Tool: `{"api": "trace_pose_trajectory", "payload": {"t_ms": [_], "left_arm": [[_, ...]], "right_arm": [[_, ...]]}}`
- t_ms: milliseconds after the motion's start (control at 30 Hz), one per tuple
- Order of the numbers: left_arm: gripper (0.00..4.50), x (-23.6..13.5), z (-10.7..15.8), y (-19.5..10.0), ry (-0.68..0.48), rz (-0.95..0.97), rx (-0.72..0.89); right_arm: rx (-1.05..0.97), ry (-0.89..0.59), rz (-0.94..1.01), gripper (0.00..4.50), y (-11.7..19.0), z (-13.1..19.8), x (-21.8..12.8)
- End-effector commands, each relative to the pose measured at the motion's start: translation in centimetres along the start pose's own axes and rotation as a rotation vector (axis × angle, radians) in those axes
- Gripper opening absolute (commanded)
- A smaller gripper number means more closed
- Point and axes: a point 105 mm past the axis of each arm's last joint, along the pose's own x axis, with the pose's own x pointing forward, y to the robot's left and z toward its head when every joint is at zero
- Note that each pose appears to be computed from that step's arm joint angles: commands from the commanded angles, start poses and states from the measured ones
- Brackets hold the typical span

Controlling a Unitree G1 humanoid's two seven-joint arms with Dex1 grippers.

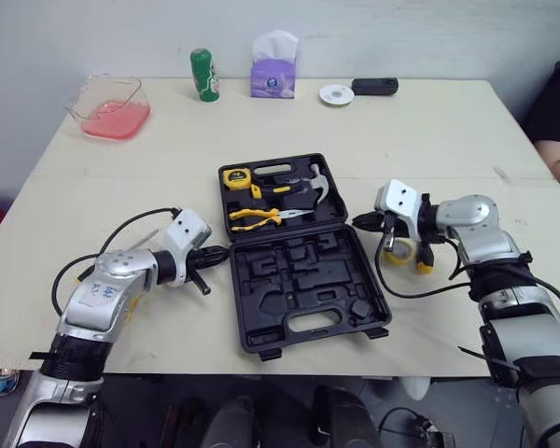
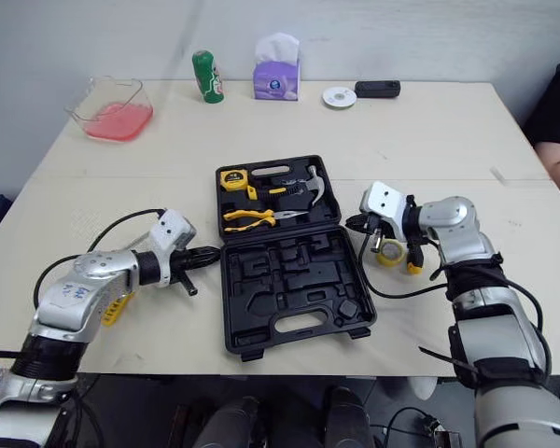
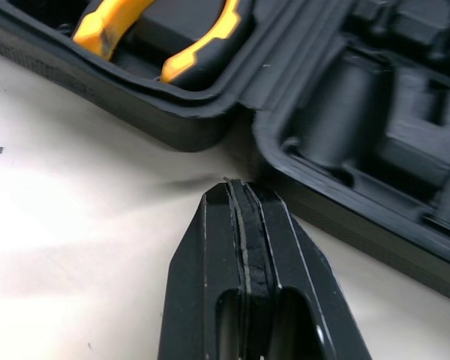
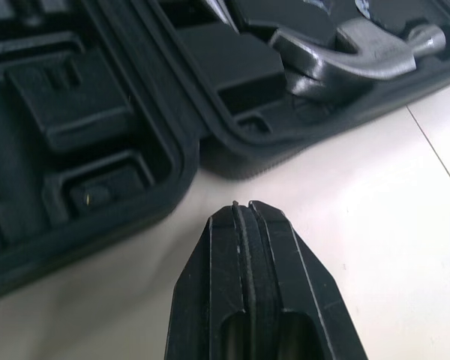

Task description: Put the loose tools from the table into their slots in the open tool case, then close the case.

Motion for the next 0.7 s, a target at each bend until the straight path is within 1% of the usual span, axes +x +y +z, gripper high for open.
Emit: {"api": "trace_pose_trajectory", "payload": {"t_ms": [33, 167, 300, 467, 567, 633, 700], "left_arm": [[0.04, 0.5, 1.1, 0.1, -0.037, -0.002, 0.016], [0.04, 1.0, 1.7, 0.0, -0.039, -0.022, 0.032], [0.04, 1.5, 2.3, 0.1, -0.05, -0.031, 0.041], [0.04, 2.3, 2.1, -0.4, -0.048, -0.049, 0.037], [0.04, 2.5, 2.2, -1.0, -0.047, -0.087, 0.088], [0.04, 2.6, 2.4, -1.0, -0.054, -0.101, 0.1], [0.04, 2.8, 2.6, -1.3, -0.055, -0.131, 0.124]], "right_arm": [[-0.038, 0.002, -0.016, 0.0, -0.6, 0.7, 0.3], [-0.029, 0.009, -0.037, 0.0, -0.6, 0.4, 1.2], [-0.025, -0.026, 0.011, 0.0, 0.1, 0.8, 1.6], [-0.032, -0.04, 0.036, 0.0, 0.6, 0.8, 1.0], [-0.031, -0.056, 0.059, 0.0, 1.1, 0.9, 0.3], [0.036, -0.105, 0.05, 0.0, 1.1, 1.3, 0.0], [0.037, -0.098, 0.063, 0.0, 1.8, 1.0, -0.4]]}}
